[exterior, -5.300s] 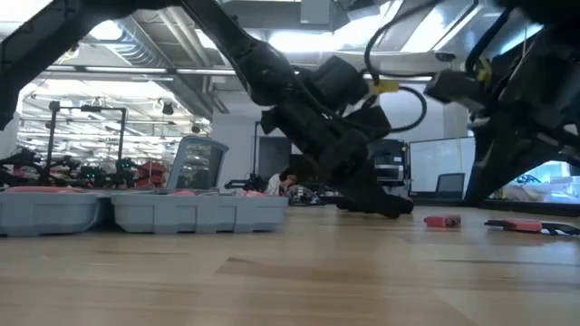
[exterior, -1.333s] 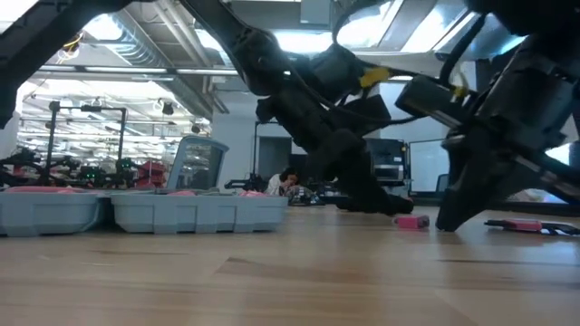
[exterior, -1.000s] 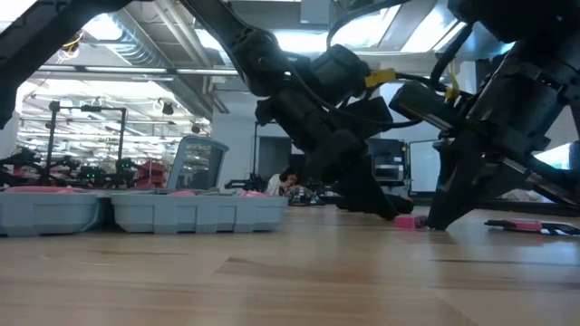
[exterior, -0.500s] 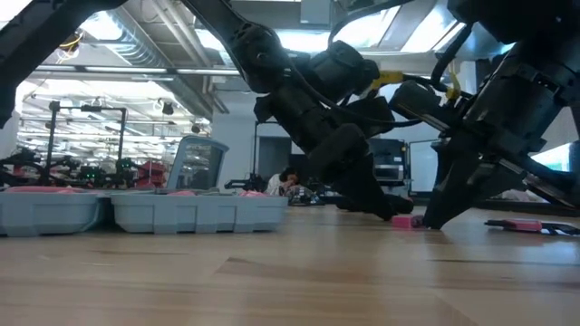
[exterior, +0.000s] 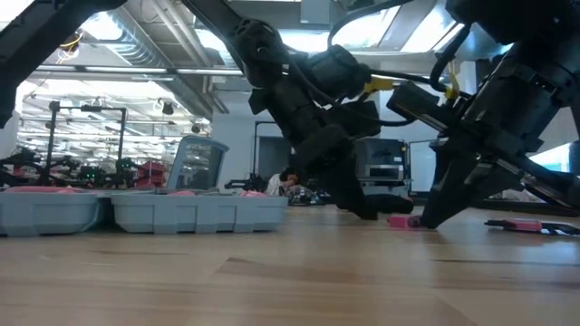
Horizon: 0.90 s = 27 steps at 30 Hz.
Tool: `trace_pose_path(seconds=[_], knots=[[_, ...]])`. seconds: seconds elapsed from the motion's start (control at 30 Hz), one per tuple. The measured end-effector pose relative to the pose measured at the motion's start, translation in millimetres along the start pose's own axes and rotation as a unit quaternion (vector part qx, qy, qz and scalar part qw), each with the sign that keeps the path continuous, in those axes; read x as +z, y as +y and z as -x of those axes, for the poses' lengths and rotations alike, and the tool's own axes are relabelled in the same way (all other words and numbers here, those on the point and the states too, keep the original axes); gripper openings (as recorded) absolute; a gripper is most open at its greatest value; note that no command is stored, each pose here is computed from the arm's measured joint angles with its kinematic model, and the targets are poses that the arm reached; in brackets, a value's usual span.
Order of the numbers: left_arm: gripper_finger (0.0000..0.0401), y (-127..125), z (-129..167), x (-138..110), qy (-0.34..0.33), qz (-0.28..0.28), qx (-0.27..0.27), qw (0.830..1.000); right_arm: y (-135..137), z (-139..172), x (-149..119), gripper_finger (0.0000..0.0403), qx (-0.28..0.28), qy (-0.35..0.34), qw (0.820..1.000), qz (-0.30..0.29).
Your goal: Prefit tool cases
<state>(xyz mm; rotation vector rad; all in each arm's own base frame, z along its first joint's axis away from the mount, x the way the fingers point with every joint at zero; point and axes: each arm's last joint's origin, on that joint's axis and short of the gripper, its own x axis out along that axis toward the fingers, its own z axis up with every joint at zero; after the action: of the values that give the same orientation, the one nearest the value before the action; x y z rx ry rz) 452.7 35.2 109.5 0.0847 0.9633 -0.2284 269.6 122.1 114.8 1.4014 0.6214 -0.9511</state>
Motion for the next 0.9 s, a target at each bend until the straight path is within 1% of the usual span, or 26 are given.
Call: trace_pose_path(seconds=[0.13, 0.23, 0.3, 0.37, 0.53, 0.63, 0.77, 0.9], knots=[[0.0, -5.3, -2.9, 3.8, -0.019, -0.017, -0.007, 1.0, 2.0, 0.0, -1.1, 0.0, 0.01, 0.005, 1.0, 0.0], [0.0, -16.3, -11.7, 3.4, -0.023, -0.037, -0.033, 0.998, 2.6, 0.0, -1.4, 0.0, 0.013, 0.006, 1.0, 0.005], [0.0, -25.3, -17.2, 3.4, -0.02, -0.062, -0.033, 0.997, 2.5, 0.0, -1.3, 0.0, 0.013, 0.005, 1.0, 0.006], [0.0, -30.9, -18.8, 5.7, -0.027, -0.072, -0.034, 0.996, 2.4, 0.0, -1.3, 0.0, 0.012, 0.005, 1.0, 0.006], [0.0, -33.4, -19.9, 12.3, -0.065, -0.063, -0.046, 0.995, 2.1, 0.0, -1.5, 0.0, 0.008, 0.01, 1.0, 0.01], [0.0, -34.6, -21.8, 9.7, -0.055, -0.055, -0.059, 0.995, 2.0, 0.1, -1.6, 0.0, 0.008, 0.011, 1.0, 0.01], [0.0, -36.6, -21.7, 5.4, -0.028, -0.053, -0.062, 0.996, 2.7, 0.1, -1.7, 0.0, 0.013, 0.009, 1.0, 0.009], [0.0, -34.2, -21.2, 3.9, -0.024, -0.057, -0.064, 0.996, 4.9, 0.2, -2.8, 0.0, 0.023, 0.015, 1.0, 0.004]])
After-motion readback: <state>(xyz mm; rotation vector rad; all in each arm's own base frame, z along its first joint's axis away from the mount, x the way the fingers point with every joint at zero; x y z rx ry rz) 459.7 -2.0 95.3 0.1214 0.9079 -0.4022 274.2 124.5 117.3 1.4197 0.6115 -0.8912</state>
